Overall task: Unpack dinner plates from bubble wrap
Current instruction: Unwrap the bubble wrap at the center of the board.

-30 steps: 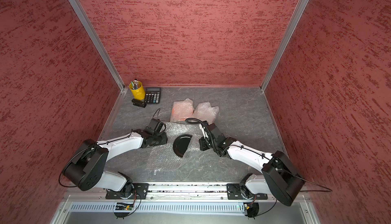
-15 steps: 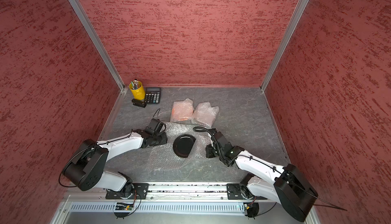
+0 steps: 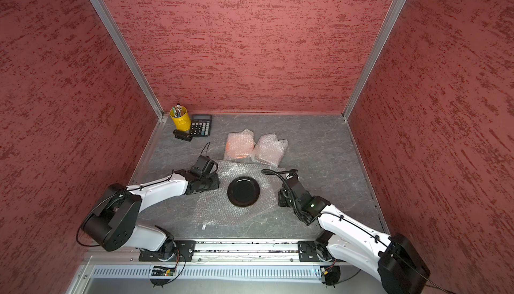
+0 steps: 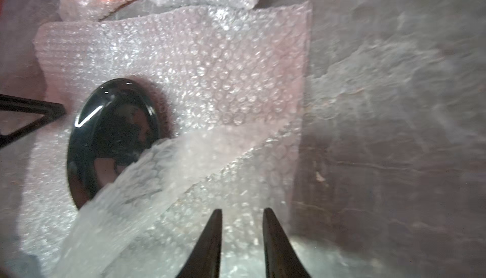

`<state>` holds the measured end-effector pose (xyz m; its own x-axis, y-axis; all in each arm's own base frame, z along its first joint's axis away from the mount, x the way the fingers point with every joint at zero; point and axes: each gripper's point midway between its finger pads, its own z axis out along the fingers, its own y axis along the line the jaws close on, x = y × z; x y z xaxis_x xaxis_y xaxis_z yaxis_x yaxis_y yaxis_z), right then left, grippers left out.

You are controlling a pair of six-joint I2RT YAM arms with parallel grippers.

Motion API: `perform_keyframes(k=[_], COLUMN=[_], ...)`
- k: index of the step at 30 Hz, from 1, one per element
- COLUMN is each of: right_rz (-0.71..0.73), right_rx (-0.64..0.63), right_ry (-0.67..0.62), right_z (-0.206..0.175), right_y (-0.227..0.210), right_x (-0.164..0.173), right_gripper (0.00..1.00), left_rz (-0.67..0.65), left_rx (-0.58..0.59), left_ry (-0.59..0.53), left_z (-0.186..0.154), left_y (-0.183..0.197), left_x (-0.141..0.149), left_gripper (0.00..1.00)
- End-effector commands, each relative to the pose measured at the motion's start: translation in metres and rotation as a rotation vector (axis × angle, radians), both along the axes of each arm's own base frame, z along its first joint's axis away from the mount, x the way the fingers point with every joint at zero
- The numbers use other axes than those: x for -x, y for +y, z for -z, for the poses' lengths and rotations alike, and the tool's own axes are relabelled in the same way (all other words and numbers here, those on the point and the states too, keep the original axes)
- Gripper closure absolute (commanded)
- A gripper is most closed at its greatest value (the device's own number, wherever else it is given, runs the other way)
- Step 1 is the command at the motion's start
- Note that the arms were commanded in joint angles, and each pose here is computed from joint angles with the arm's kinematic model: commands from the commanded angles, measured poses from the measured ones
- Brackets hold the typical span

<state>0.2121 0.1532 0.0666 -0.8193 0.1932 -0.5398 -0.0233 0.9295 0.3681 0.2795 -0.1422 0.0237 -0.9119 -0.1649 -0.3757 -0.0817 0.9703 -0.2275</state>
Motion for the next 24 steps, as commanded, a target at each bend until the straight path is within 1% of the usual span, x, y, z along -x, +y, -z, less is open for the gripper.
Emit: perform_keyframes(k=[1, 5, 11, 15, 17, 19, 21, 24], right_rz=[0.189, 0.269, 0.269, 0.076, -0.033, -0.167, -0.271, -0.365], right_rx=[0.08, 0.108, 0.156, 0.097, 0.052, 0.007, -0.023, -0.06], right_ry=[-0.042, -0.107, -0.217, -0.295, -0.299, -0.265, -0.206, -0.111], right_z=[-0.011, -0.028, -0.061, -0.087, -0.091, -0.087, -0.073, -0.048], right_y=[-0.034, -0.047, -0.044, -0.003, 0.02, 0.046, 0.063, 0.077], right_x=[-0.008, -0.017, -0.04, -0.056, -0.057, -0.051, -0.042, -0.025], right_gripper=[0.65, 0.61, 0.58, 0.55, 0.55, 0.55, 0.55, 0.55], left_rz=[-0.003, -0.006, -0.003, 0.0, 0.0, -0.001, -0.004, -0.007], left_rx=[-0.015, -0.016, -0.015, -0.013, -0.015, -0.017, -0.016, -0.017], left_ry=[-0.004, -0.006, -0.004, -0.001, -0.002, -0.004, -0.005, -0.009], left_z=[-0.001, -0.002, -0.001, -0.001, -0.001, -0.001, -0.001, -0.002], left_y=[0.004, 0.004, 0.004, 0.003, 0.003, 0.004, 0.004, 0.005], left_x=[0.004, 0.003, 0.004, 0.003, 0.003, 0.003, 0.003, 0.003], left_gripper=[0.6, 0.6, 0.6, 0.6, 0.6, 0.6, 0.6, 0.6])
